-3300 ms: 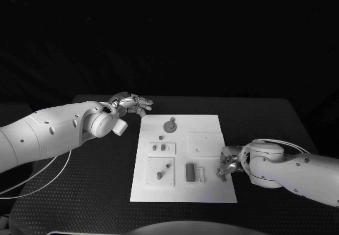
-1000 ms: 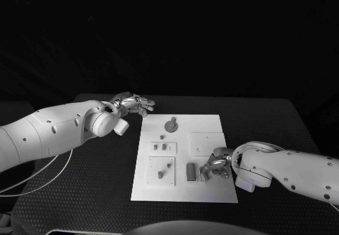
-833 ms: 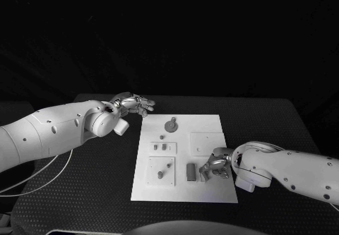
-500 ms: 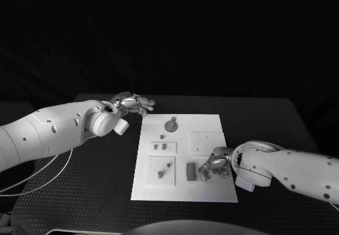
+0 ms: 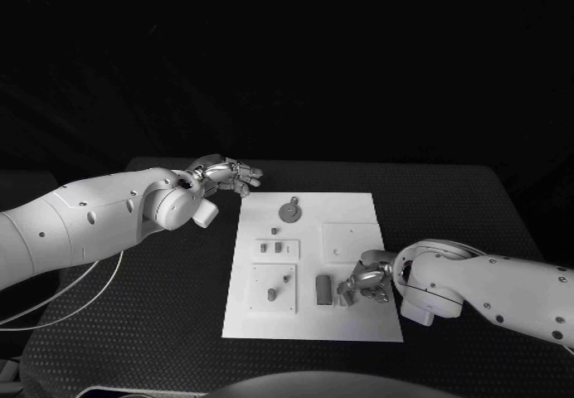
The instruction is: Assemble the parts on the task board
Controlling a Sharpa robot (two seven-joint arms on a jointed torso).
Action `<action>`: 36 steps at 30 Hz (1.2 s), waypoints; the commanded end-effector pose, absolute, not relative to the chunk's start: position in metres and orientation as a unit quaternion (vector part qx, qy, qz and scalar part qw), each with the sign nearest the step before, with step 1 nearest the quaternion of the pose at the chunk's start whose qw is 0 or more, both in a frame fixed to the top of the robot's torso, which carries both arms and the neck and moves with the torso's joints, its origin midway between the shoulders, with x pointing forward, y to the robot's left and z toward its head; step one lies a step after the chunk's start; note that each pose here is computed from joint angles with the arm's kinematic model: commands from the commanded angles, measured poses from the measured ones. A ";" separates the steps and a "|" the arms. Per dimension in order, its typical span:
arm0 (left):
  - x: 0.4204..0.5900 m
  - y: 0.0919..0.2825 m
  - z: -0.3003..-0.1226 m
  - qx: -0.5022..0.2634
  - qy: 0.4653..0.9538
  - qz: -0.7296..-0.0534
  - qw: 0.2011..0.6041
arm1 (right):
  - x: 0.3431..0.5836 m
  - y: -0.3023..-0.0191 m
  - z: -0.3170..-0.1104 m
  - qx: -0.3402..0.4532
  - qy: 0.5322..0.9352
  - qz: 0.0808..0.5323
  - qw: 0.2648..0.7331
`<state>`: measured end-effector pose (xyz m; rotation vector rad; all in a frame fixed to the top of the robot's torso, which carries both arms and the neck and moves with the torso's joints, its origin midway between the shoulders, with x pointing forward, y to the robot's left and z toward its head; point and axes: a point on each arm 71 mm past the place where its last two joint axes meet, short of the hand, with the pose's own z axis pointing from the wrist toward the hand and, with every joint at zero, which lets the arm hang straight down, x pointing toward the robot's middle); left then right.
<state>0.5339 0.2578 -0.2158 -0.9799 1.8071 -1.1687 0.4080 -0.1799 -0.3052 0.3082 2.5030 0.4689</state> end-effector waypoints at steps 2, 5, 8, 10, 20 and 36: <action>0.534 0.255 -0.215 -0.378 0.709 -0.463 0.375 | 0.405 -0.178 -0.305 0.101 0.937 0.183 0.279; 0.534 0.255 -0.215 -0.378 0.709 -0.463 0.375 | 0.405 -0.179 -0.305 0.100 0.937 0.181 0.280; 0.534 0.256 -0.215 -0.378 0.709 -0.462 0.375 | 0.405 -0.179 -0.305 0.101 0.937 0.181 0.280; 0.534 0.256 -0.215 -0.378 0.709 -0.462 0.375 | 0.406 -0.180 -0.305 0.101 0.937 0.179 0.281; 0.534 0.255 -0.215 -0.378 0.710 -0.462 0.375 | 0.405 -0.179 -0.305 0.093 0.938 0.186 0.277; 0.534 0.257 -0.215 -0.379 0.709 -0.460 0.376 | 0.402 -0.182 -0.304 0.092 0.940 0.189 0.269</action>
